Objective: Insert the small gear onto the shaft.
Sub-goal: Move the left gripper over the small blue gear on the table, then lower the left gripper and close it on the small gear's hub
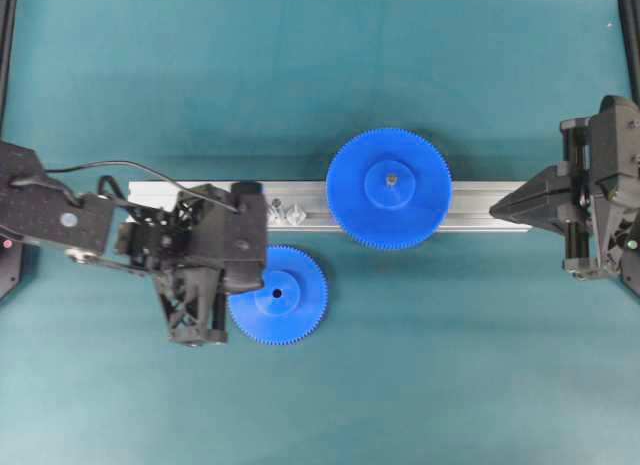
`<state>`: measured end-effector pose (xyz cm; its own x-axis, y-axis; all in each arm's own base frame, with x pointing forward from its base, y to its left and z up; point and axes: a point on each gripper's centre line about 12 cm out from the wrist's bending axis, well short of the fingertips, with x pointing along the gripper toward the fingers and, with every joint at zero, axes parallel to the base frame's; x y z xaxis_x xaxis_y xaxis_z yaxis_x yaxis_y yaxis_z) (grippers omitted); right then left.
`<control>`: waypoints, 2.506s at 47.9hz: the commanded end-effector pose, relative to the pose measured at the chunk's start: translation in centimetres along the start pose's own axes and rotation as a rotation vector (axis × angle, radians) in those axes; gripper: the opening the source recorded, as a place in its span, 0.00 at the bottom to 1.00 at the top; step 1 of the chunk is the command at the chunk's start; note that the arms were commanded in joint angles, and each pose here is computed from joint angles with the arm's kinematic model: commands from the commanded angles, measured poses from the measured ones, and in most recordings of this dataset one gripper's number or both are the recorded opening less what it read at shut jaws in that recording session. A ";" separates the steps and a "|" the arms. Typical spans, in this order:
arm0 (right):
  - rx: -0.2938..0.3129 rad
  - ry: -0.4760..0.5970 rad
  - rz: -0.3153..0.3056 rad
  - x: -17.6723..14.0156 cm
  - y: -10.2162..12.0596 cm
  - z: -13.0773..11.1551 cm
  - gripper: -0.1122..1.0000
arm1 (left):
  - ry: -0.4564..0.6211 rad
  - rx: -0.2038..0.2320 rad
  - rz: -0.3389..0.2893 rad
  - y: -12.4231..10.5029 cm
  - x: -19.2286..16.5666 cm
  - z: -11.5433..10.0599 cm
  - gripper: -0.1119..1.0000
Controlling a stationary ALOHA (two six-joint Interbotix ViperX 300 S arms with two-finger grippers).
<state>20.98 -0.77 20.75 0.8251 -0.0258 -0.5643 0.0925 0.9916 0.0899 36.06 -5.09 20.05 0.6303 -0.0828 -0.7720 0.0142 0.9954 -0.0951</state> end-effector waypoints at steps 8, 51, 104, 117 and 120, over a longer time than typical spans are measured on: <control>0.010 -0.017 0.003 0.0 0.1 0.7 0.12 | -0.001 -0.001 -0.002 -0.5 0.5 1.9 0.09; 0.011 -0.009 0.001 0.0 0.0 0.4 0.12 | 0.256 0.092 0.031 -0.6 5.3 1.4 0.09; 0.028 -0.006 0.002 0.0 0.0 -0.2 0.12 | 0.284 0.068 0.040 -0.4 6.6 1.5 0.94; 0.028 -0.004 0.002 0.0 0.0 -0.3 0.12 | 0.288 0.058 0.049 0.4 6.7 1.4 0.94; 0.028 -0.003 0.002 0.0 0.0 -0.3 0.12 | 0.288 0.057 0.050 0.4 6.7 1.5 0.94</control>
<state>20.57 -0.79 20.18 0.8190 -0.0269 -0.5732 0.1054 0.9889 0.1043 41.04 -5.05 14.59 0.3529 -0.0331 -0.9351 0.0319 0.9992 -0.0233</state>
